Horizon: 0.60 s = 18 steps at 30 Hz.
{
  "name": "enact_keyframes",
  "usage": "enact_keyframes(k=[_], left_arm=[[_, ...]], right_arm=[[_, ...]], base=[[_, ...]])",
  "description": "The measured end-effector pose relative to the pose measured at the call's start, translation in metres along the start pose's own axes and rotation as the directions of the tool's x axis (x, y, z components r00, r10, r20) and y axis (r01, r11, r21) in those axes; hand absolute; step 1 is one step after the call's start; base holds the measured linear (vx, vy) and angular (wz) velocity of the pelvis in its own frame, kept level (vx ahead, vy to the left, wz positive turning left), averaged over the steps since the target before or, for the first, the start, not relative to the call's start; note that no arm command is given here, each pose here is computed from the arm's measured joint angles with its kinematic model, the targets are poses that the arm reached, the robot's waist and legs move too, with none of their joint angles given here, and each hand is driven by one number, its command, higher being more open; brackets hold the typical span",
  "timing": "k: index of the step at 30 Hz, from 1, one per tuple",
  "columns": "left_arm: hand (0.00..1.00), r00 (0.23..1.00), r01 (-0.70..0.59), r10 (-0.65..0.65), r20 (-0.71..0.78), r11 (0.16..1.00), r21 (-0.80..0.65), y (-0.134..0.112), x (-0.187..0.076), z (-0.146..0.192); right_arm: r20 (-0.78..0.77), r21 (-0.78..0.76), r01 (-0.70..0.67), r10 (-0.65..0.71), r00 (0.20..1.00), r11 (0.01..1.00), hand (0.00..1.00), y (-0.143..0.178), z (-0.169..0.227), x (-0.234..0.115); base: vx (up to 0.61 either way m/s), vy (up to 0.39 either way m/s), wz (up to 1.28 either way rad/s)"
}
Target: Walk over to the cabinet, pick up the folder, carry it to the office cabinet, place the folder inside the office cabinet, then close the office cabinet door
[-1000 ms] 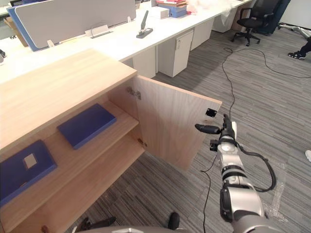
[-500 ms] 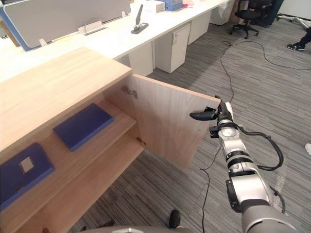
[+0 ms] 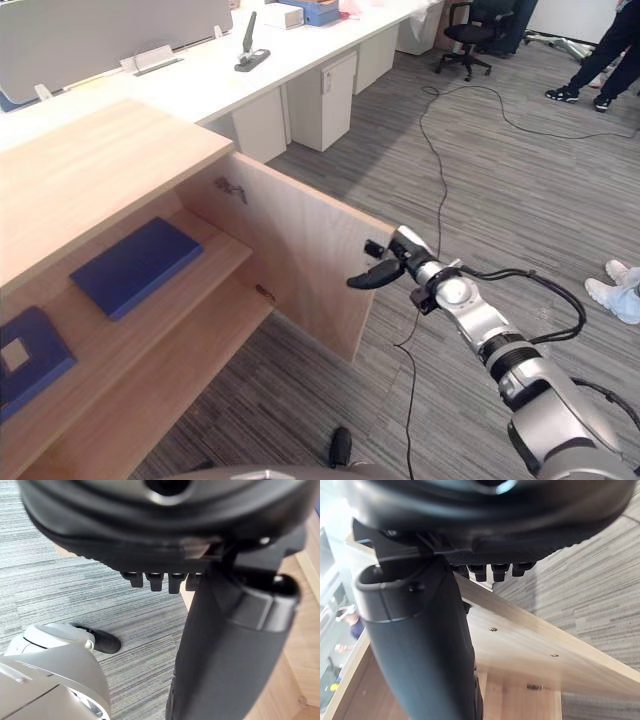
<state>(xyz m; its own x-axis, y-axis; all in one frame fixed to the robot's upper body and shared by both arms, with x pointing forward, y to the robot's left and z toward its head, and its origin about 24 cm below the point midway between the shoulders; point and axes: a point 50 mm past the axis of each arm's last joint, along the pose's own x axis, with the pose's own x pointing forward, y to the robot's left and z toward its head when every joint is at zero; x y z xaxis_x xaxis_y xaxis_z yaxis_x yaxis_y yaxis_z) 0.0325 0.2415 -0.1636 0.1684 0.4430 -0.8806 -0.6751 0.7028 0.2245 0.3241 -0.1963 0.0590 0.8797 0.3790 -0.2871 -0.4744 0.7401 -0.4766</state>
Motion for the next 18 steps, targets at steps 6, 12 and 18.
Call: enact_keyframes(k=[6, 12, 18], left_arm=[[1.00, 1.000, -0.023, 0.022, -0.019, 0.999, -0.042, -0.002, 0.003, 0.006], [1.00, 0.997, -0.060, 0.056, -0.060, 0.995, -0.078, 0.005, 0.004, 0.002], [1.00, 0.989, -0.141, 0.135, -0.059, 0.983, -0.122, 0.031, 0.009, 0.014]], right_arm=[[0.180, -0.071, -0.333, 0.341, 0.923, 0.940, 1.00, 0.074, 0.039, -0.006], [0.413, -0.183, -0.567, 0.586, 0.697, 0.803, 1.00, 0.123, 0.093, -0.027], [0.570, -0.221, -0.639, 0.629, 0.528, 0.737, 1.00, 0.131, 0.126, -0.045]], base=[[0.01, -0.055, -0.05], [0.03, 0.006, 0.02], [0.05, 0.055, 0.07]])
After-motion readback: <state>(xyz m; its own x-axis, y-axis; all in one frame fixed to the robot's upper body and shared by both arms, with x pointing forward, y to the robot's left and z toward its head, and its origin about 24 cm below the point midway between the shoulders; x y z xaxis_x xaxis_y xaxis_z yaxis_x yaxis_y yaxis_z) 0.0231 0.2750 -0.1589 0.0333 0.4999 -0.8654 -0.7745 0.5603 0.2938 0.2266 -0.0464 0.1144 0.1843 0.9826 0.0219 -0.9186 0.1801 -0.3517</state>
